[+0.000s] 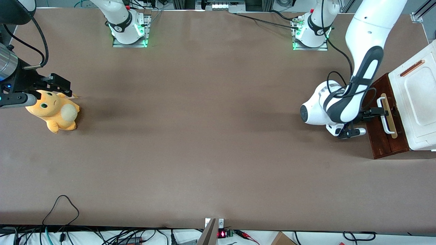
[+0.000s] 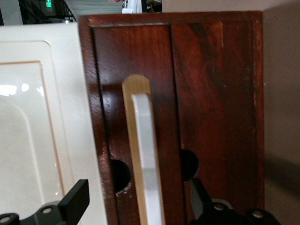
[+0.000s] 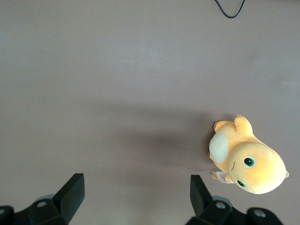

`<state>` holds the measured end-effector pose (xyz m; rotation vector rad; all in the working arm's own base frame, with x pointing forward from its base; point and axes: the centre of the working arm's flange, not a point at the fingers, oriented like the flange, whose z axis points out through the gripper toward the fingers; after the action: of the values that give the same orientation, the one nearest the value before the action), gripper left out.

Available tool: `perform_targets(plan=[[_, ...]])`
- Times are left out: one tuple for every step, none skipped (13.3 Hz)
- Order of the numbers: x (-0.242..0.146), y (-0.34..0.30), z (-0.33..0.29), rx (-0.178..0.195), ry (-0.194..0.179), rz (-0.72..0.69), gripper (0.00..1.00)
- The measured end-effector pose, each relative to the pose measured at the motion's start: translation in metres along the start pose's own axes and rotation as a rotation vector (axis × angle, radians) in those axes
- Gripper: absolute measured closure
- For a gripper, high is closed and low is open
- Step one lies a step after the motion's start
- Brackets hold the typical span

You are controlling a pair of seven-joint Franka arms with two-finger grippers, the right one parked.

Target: Open lower drawer with left arm only

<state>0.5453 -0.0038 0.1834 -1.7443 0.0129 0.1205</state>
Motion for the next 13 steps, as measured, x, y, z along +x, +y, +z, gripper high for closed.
perform_targets(plan=[[-0.002,0.011,0.002,0.022,0.001,0.0,0.05],[-0.004,0.017,0.005,0.034,0.001,0.001,0.05],[-0.004,0.021,0.008,0.042,0.001,0.002,0.05],[-0.004,0.021,0.011,0.048,0.0,0.002,0.05],[-0.003,0.019,0.016,0.056,-0.002,-0.001,0.06],[-0.001,0.017,0.024,0.061,-0.009,-0.003,0.08],[0.0,0.015,0.031,0.065,-0.014,-0.006,0.09],[0.001,0.013,0.038,0.07,-0.017,-0.009,0.12],[0.001,0.012,0.042,0.071,-0.023,-0.01,0.13],[0.001,0.012,0.044,0.071,-0.026,-0.01,0.23],[0.001,0.012,0.044,0.071,-0.024,-0.01,0.32],[0.002,0.011,0.044,0.074,-0.02,-0.011,0.33],[0.002,0.011,0.044,0.076,-0.017,-0.011,0.41]])
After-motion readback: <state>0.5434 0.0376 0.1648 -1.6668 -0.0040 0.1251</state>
